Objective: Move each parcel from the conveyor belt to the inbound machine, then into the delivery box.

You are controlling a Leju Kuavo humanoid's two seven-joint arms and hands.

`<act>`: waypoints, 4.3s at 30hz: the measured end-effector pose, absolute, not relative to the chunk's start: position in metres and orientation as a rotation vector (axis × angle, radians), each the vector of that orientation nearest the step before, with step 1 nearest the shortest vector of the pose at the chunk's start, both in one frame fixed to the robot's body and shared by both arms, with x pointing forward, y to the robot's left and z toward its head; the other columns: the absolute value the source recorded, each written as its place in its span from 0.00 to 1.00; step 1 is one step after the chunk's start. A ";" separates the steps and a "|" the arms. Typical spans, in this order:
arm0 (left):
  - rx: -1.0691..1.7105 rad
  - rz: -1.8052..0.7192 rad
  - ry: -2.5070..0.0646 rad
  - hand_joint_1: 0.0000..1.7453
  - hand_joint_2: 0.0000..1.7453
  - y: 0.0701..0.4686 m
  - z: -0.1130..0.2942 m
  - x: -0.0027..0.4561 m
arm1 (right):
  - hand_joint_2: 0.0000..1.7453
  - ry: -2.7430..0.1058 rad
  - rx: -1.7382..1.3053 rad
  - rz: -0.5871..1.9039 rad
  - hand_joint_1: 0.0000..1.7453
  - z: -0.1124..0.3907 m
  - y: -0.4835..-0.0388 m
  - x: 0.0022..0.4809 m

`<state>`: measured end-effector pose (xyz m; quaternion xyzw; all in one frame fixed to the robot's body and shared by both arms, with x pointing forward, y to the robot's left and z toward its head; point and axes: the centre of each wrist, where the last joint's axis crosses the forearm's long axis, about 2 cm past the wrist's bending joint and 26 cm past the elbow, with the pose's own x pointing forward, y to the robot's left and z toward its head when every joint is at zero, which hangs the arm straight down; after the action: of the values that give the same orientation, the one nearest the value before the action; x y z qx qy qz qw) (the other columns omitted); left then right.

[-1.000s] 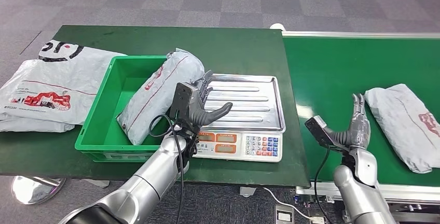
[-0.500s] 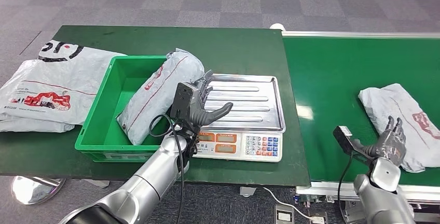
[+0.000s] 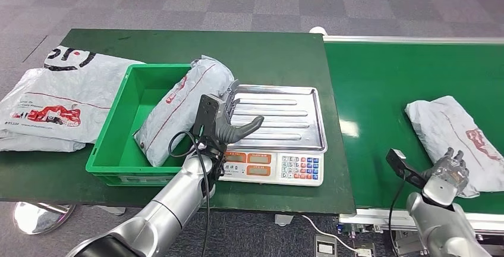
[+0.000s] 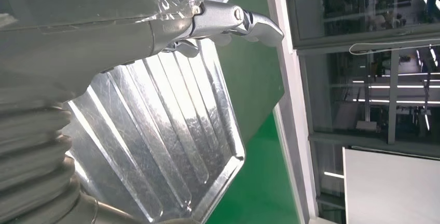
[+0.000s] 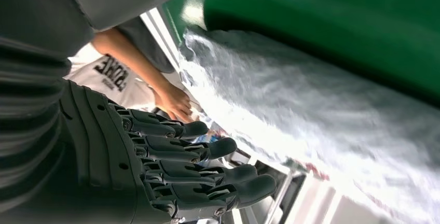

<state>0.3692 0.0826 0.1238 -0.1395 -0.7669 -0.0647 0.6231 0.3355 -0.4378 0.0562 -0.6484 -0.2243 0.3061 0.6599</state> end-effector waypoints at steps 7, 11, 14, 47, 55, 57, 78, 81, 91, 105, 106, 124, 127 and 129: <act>-0.302 -0.146 -1.764 0.00 1.00 0.088 0.123 0.371 | 1.00 -0.473 -1.437 0.706 0.00 0.065 -0.433 0.350; -0.291 -0.143 -1.766 0.00 1.00 0.091 0.122 0.372 | 1.00 -0.470 -1.428 0.720 0.00 0.068 -0.430 0.353; -0.283 -0.142 -1.767 0.00 1.00 0.094 0.121 0.372 | 1.00 -0.469 -1.426 0.729 0.00 0.071 -0.429 0.357; -0.277 -0.121 -1.790 0.00 1.00 0.100 0.118 0.372 | 1.00 -0.709 -1.494 0.688 0.00 0.058 -0.419 0.345; -0.278 -0.096 -1.798 0.00 1.00 0.098 0.120 0.372 | 1.00 -0.727 -1.456 0.694 0.00 0.047 -0.412 0.335; -0.279 -0.088 -1.797 0.00 1.00 0.099 0.120 0.372 | 1.00 -0.704 -1.441 0.703 0.00 0.046 -0.411 0.335; -0.281 -0.045 -1.796 0.00 1.00 0.099 0.121 0.373 | 1.00 -0.443 -1.371 0.786 0.00 0.051 -0.416 0.343; -0.280 -0.039 -1.795 0.00 1.00 0.100 0.120 0.373 | 1.00 -0.444 -1.375 0.784 0.00 0.052 -0.416 0.343; -0.279 -0.036 -1.795 0.00 1.00 0.100 0.120 0.373 | 1.00 -0.440 -1.375 0.785 1.00 0.053 -0.418 0.344; -0.280 -0.042 -1.794 0.00 1.00 0.101 0.121 0.374 | 1.00 -0.473 -1.330 0.824 1.00 0.062 -0.410 0.355; -0.280 -0.039 -1.793 0.00 1.00 0.101 0.121 0.374 | 1.00 -0.484 -1.326 0.829 1.00 0.063 -0.410 0.355; -0.244 -0.021 -1.807 0.00 1.00 0.110 0.118 0.375 | 1.00 -1.105 -1.406 0.656 1.00 0.085 -0.399 0.368; -0.229 -0.024 -1.817 0.00 1.00 0.111 0.117 0.375 | 1.00 -1.373 -1.423 0.663 1.00 0.103 -0.390 0.372; -0.221 -0.027 -1.822 0.00 1.00 0.112 0.116 0.374 | 1.00 -1.573 -1.430 0.665 1.00 0.120 -0.384 0.374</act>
<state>0.3741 0.1118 0.1158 -0.0954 -0.7885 -0.0116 0.6074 0.3741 -0.3837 0.1196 -0.5759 -0.6339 0.2679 0.4413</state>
